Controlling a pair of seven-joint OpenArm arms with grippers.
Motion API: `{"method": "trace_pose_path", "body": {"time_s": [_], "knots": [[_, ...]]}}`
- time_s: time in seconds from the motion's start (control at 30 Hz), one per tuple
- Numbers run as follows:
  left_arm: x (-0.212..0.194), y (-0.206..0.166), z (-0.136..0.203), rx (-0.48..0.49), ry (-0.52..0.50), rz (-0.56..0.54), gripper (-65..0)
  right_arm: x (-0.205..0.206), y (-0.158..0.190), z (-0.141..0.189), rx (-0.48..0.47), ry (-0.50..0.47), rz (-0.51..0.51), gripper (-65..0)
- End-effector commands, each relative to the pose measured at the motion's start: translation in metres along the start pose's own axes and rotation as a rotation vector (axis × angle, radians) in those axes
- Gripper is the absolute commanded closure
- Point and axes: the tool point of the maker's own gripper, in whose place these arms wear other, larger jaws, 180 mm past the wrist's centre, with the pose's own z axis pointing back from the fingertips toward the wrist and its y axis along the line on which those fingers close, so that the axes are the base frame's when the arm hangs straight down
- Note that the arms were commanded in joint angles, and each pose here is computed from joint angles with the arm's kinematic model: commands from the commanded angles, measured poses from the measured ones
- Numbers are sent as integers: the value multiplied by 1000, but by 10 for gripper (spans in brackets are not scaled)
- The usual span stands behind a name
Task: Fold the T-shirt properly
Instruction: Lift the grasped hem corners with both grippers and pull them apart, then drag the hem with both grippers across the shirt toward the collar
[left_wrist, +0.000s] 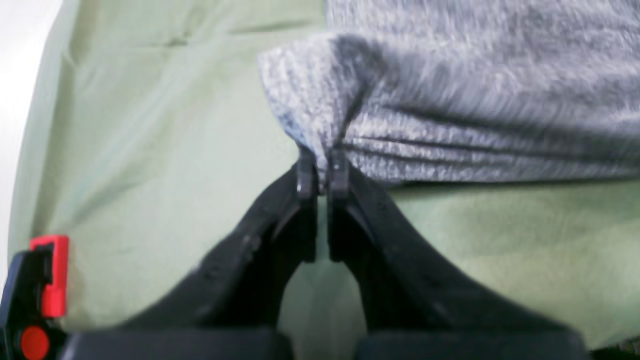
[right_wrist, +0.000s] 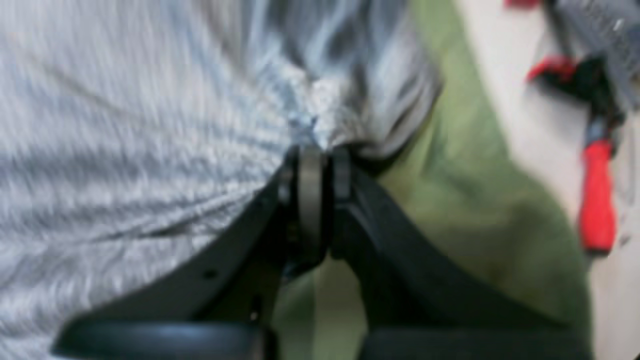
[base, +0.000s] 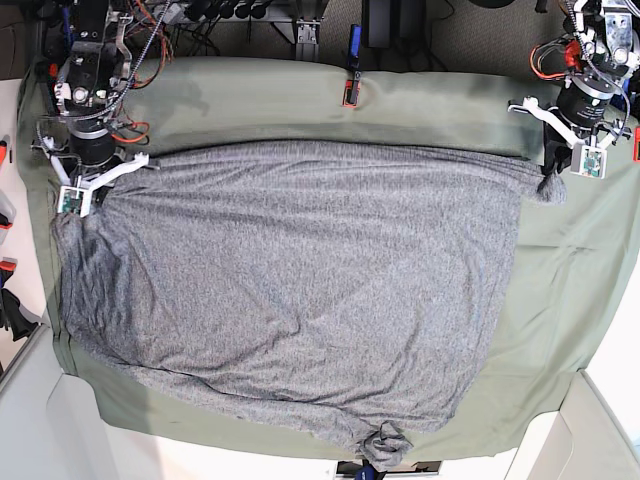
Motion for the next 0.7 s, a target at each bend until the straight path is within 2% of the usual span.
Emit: {"method": "trace_pose_path", "body": {"time_s": [0.0,0.27,0.43,0.6,0.67], "knots": [[22,4,-1,6,-69,-13,0,18,-8,-1,-16,-54,5,0],[60,9,-22,-28,-155,10,0,41,-10,-13,-14,-99,-4,0],[41,23,-57,-40,-100,70,0,39,-3,-40,12,-79,-9,0],[23,8,-70,-178,-68,129,-4,24,5,-63,40,-19,-13,0],[20,-2,-68,-228,-59,133,-76,20,5,-65,41,-7,-16,0]]}}
